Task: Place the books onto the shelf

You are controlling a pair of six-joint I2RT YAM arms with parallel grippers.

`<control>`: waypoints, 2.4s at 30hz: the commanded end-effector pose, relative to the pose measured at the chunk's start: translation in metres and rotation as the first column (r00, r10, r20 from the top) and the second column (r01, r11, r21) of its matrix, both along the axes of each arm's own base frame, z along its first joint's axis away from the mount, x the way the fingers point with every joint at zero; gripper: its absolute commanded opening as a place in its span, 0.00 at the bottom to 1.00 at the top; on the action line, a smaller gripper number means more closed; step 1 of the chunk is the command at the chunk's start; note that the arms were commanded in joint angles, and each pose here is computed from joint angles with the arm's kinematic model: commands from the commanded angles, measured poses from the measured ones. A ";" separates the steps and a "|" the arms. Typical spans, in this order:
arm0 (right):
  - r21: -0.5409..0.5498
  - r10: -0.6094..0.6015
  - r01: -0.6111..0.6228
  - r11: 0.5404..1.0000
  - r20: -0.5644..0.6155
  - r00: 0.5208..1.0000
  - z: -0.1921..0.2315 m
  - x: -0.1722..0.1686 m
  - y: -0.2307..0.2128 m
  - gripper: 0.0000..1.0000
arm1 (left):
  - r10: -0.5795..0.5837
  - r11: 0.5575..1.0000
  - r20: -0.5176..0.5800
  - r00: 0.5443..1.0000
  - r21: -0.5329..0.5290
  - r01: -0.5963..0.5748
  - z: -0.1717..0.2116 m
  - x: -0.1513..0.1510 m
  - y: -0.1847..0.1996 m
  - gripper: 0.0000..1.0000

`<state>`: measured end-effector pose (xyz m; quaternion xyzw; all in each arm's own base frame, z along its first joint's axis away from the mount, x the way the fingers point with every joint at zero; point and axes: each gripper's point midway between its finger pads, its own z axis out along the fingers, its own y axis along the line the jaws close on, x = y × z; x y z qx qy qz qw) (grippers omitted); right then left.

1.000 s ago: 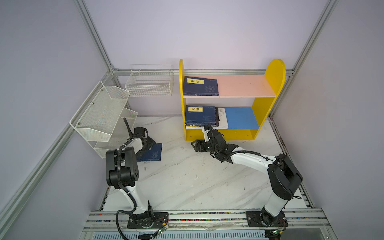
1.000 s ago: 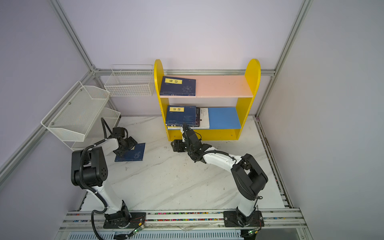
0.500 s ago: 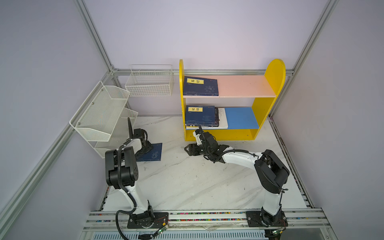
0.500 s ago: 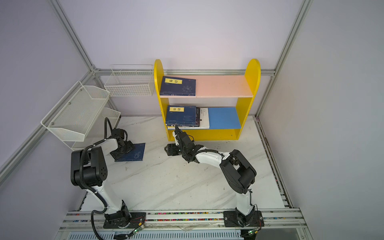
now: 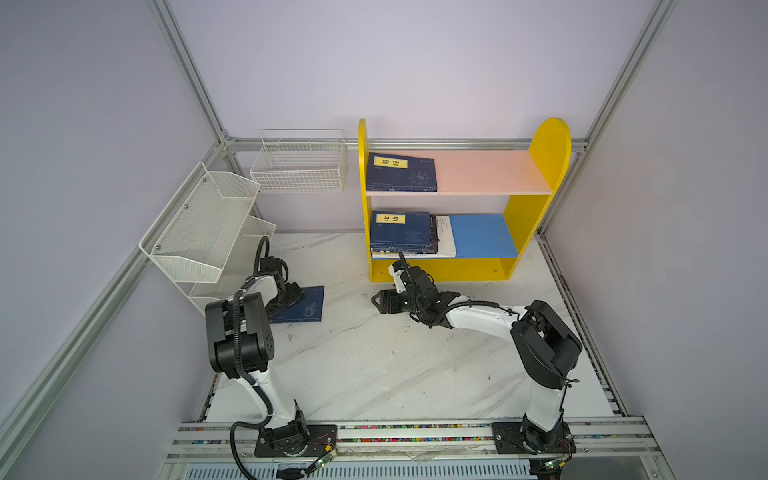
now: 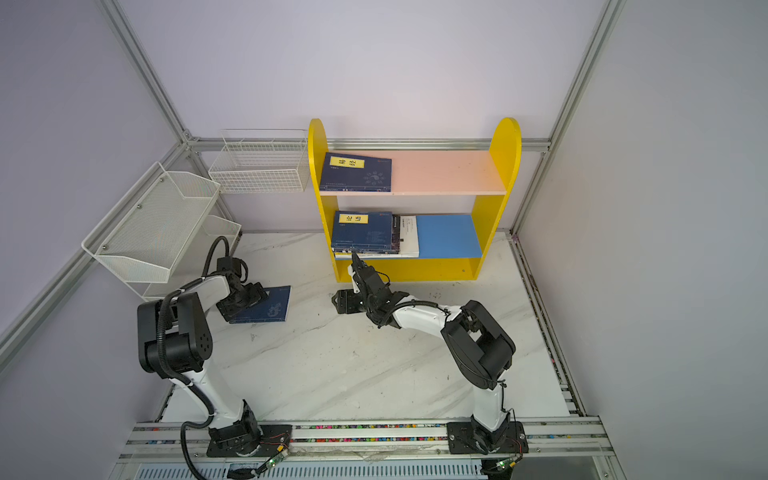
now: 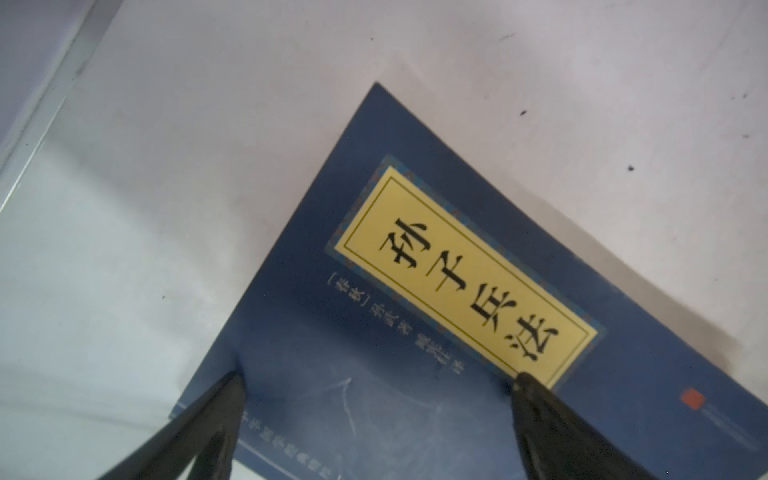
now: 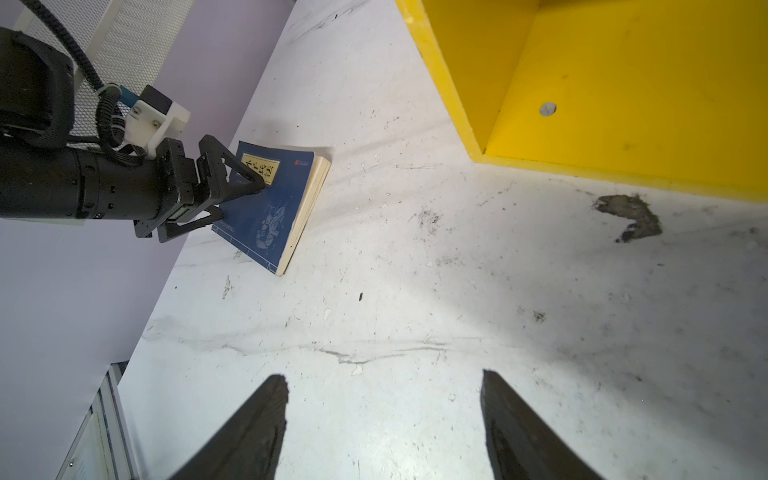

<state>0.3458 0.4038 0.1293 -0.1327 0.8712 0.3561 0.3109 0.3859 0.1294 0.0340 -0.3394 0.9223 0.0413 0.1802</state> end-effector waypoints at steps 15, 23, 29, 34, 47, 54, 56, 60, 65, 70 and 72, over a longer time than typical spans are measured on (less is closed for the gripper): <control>0.043 0.078 -0.079 0.996 0.006 0.997 -0.003 -0.003 0.035 0.75 | 0.284 0.958 -0.187 0.940 0.102 -0.269 -0.027 -0.079 0.083 1.00; 0.029 0.066 -0.066 0.997 0.004 0.998 -0.006 -0.007 0.029 0.75 | 0.138 0.990 -0.126 0.982 0.013 -0.138 -0.032 -0.058 0.071 1.00; 0.027 0.079 -0.079 0.996 0.001 0.997 -0.012 -0.005 0.035 0.75 | -0.043 0.992 -0.055 0.998 -0.117 0.037 -0.027 -0.044 0.041 1.00; 0.027 0.101 -0.100 0.995 -0.009 0.995 -0.023 0.003 0.048 0.75 | -0.129 0.979 -0.047 0.991 -0.162 0.120 -0.028 -0.042 0.011 1.00; 0.026 0.044 -0.043 0.999 -0.047 0.998 -0.055 0.014 0.057 0.69 | -0.448 0.890 -0.071 0.891 -0.134 0.437 -0.023 -0.027 -0.087 0.99; -0.004 -0.021 0.021 1.000 -0.051 0.998 -0.060 0.015 0.044 0.68 | -0.532 0.841 -0.056 0.845 -0.153 0.519 -0.013 -0.035 -0.141 0.99; -0.034 -0.057 0.055 0.998 -0.054 0.997 -0.064 0.017 0.037 0.68 | -0.544 0.827 -0.041 0.838 -0.193 0.527 -0.011 -0.040 -0.164 0.99; -0.070 -0.114 0.110 0.991 -0.060 0.992 -0.064 0.017 0.023 0.68 | -0.568 0.813 -0.048 0.821 -0.182 0.552 -0.009 -0.052 -0.195 0.99; -0.078 -0.135 0.130 0.988 -0.067 0.989 -0.064 0.011 0.011 0.68 | -0.513 0.850 0.024 0.858 -0.128 0.512 0.019 -0.049 -0.194 1.00; -0.115 -0.131 0.124 0.986 -0.053 0.990 -0.066 0.013 0.009 0.68 | -0.471 0.875 0.123 0.873 -0.058 0.480 0.061 -0.027 -0.183 1.00; -0.130 -0.139 0.133 0.983 -0.039 0.990 -0.063 0.016 0.008 0.68 | -0.442 0.891 0.109 0.890 -0.058 0.450 0.062 -0.023 -0.174 1.00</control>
